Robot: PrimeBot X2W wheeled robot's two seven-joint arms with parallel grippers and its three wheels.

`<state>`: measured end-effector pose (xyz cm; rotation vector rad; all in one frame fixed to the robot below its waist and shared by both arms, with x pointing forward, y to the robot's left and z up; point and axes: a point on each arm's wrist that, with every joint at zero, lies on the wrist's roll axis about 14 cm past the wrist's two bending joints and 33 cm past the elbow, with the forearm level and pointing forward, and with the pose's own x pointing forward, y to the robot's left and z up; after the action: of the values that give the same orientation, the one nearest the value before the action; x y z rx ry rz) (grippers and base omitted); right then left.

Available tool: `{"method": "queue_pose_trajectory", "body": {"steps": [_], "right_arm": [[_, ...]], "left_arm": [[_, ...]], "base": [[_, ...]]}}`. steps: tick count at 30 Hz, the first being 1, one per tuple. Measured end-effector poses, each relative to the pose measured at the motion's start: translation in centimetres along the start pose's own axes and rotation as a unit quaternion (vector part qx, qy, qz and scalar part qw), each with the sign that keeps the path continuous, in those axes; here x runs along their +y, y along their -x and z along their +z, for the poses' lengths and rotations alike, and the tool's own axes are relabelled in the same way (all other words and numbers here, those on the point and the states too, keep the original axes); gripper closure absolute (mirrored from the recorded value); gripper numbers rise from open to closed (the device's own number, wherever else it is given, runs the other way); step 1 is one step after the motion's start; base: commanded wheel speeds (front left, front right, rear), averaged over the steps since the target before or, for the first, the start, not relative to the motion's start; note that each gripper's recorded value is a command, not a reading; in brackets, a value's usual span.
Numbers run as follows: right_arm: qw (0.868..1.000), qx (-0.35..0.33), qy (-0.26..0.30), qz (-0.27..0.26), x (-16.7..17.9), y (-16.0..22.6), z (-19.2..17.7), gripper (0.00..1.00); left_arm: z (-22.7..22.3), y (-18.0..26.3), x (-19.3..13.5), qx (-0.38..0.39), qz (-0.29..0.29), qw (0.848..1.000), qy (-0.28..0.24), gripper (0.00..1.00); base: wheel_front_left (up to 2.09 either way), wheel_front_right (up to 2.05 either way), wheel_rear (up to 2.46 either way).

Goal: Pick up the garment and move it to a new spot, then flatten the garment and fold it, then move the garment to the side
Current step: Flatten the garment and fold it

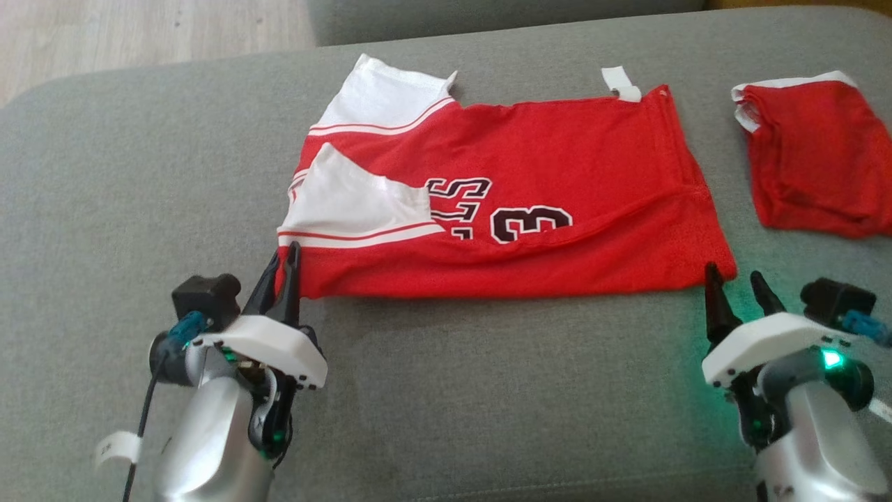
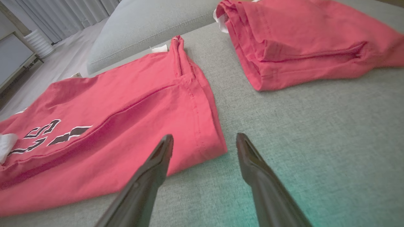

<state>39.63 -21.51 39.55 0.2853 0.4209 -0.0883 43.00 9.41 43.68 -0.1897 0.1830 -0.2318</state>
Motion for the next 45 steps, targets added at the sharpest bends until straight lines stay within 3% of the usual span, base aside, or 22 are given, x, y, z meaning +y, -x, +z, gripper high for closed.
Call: {"method": "queue_pose_trajectory", "body": {"steps": [13, 14, 15, 27, 43, 44, 45], "right_arm": [[0.998, 0.062, -0.031, -0.011, 0.5, -3.3, -1.6, 0.0], [0.998, 0.064, -0.028, -0.008, 0.7, -3.4, -1.6, 0.61], [0.998, 0.064, -0.023, -0.005, 1.0, -3.4, -1.5, 1.0], [1.0, -0.009, 0.019, -0.004, -0.1, -1.9, 1.7, 1.0], [0.996, 0.068, -0.012, -0.048, -3.7, 4.7, -3.7, 0.98], [0.996, 0.069, -0.009, -0.049, -3.8, 4.9, -3.7, 0.0], [0.997, 0.062, -0.01, -0.052, -3.9, 5.1, -3.4, 0.0]], "left_arm": [[-0.9, -0.1, 0.2, 0.012, -0.006, 1.0, 0.001, 1.0], [-0.9, 0.0, 0.3, 0.012, -0.005, 1.0, 0.0, 1.0], [-1.0, 0.1, 0.3, 0.013, -0.004, 1.0, 0.0, 1.0], [-0.8, 2.0, 0.4, 0.01, 0.004, 1.0, 0.003, 1.0], [-4.5, 8.1, -1.5, 0.052, -0.008, 0.998, 0.03, 1.0], [-4.9, 8.3, -1.6, 0.06, -0.007, 0.998, 0.032, 1.0], [-5.0, 8.3, -1.7, 0.062, -0.007, 0.998, 0.031, 0.73]], "base": [[0.0, 0.0, 0.0], [0.0, 0.0, 0.0], [0.0, 0.0, 0.0], [0.0, 0.0, 0.0], [0.0, 0.0, 0.0], [0.0, 0.0, 0.0], [0.0, 0.0, 0.0]]}}
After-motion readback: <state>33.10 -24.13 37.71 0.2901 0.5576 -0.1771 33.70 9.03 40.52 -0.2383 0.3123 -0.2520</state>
